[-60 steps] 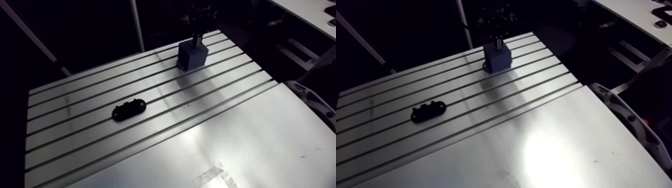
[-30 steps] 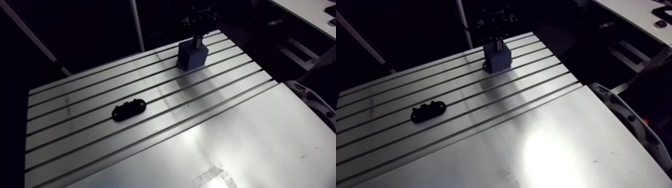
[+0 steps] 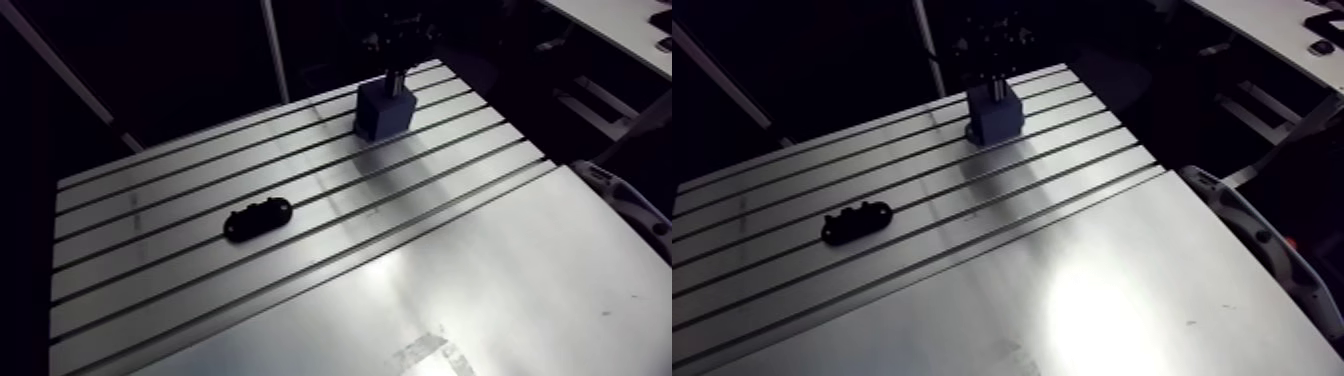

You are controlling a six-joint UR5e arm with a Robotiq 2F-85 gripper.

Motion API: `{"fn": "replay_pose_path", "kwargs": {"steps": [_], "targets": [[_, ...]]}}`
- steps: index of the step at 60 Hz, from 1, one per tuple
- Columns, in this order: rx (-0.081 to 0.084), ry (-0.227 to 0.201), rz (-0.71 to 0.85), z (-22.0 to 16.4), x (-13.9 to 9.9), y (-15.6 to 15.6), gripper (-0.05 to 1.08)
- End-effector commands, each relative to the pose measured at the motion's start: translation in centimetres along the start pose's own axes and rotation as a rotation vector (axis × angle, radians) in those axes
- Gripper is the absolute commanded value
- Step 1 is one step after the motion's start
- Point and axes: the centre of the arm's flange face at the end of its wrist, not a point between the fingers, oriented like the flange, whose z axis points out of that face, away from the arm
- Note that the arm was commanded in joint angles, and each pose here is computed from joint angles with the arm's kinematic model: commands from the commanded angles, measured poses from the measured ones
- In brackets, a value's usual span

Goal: Pick up the M10 bolt and insert it into the hex recess until seated.

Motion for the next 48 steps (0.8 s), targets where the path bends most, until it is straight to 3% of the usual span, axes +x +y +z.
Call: {"fn": "replay_pose_path", "kwargs": {"steps": [1,27,48], "targets": [[0.002,-0.005,-0.001,0.3,0.1,0.0,1.08],[0.002,-0.005,-0.001,0.4,0.1,0.0,1.08],[-0.007,0.014,-0.013,-1.5,0.0,0.1,1.08]]}}
